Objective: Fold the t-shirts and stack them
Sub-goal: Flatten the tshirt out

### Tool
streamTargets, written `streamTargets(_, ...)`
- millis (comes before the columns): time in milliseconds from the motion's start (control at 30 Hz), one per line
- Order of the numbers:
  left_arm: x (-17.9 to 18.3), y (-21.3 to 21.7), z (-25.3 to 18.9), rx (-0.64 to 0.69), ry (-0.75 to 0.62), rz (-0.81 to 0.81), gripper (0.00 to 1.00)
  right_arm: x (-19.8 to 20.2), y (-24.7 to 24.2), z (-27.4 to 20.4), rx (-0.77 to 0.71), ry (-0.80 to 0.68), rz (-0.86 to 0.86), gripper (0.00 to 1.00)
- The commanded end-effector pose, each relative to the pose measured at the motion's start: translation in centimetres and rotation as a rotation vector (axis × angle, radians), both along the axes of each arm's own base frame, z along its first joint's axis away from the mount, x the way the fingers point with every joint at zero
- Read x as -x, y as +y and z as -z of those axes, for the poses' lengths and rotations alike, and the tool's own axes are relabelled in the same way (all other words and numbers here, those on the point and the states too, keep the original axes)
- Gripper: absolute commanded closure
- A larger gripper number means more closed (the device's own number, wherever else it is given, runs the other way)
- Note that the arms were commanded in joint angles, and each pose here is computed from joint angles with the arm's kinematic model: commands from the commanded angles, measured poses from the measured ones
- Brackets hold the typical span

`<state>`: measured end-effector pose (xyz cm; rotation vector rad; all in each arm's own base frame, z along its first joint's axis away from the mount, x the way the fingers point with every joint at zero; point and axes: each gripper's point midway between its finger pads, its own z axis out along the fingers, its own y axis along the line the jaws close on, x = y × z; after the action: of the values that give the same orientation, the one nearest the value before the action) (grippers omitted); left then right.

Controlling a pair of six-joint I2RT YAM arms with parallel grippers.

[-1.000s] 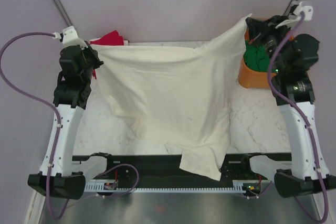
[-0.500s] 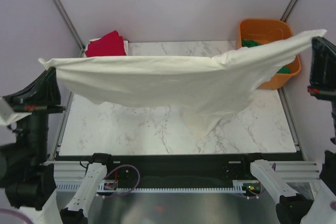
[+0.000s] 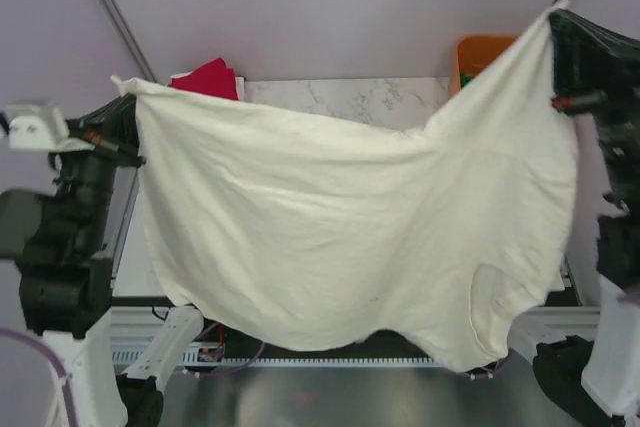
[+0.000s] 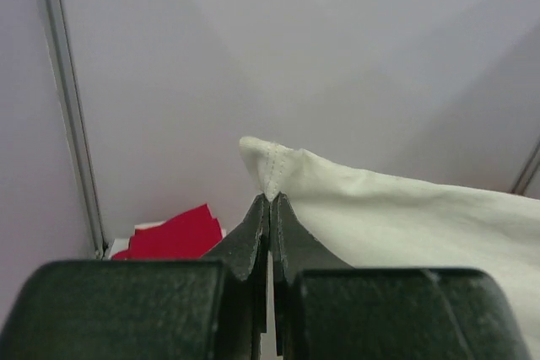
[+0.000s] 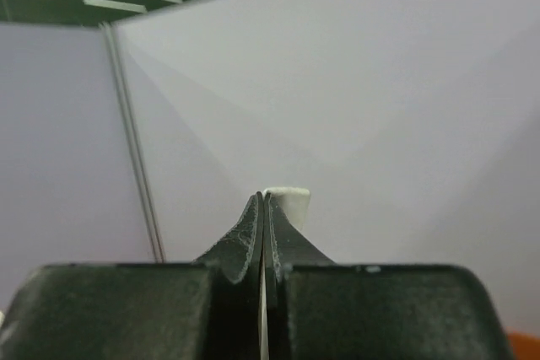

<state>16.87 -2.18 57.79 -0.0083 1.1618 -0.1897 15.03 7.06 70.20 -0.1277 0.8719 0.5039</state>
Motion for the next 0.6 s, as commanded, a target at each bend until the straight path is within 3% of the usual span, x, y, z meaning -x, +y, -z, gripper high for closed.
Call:
streamTargets(0, -9.2, 0.7, 7.4, -0.04, 0.28, -0.083, 0.98, -14.0, 1.9, 7.1, 0.054, 0.261, 0.065, 1.0)
streamTargets(67, -13.2, 0.6, 10.1, -0.061, 0.357, -0.093, 0.98, -19.3, 3.0, 11.0, 0.079, 0.359, 0.069, 1.0)
streamTargets(233, -21.0, 0.8, 18.8, -0.067, 0.578, -0.134, 0.98, -28.3, 5.2, 18.4, 0.094, 0.467, 0.024, 1.0)
streamTargets(267, -23.2, 0.8, 21.6, -0.059, 0.644, -0.143, 0.98, -31.2, 5.7, 21.8, 0.097, 0.536, 0.014, 1.0)
streamTargets(367, -26.1, 1.1, 26.8, -0.063, 0.763, -0.169, 0.98, -35.4, 6.1, 25.8, 0.094, 0.583, 0.012, 1.0)
streamTargets(500, -31.3, 1.7, 35.5, -0.083, 0.944, -0.219, 0.98, -42.7, 5.9, 34.5, 0.084, 0.716, 0.048, 1.0)
streamTargets(567, -32.8, 1.9, 37.3, -0.088, 0.978, -0.232, 0.98, -45.6, 6.2, 38.4, 0.09, 0.769, 0.06, 1.0)
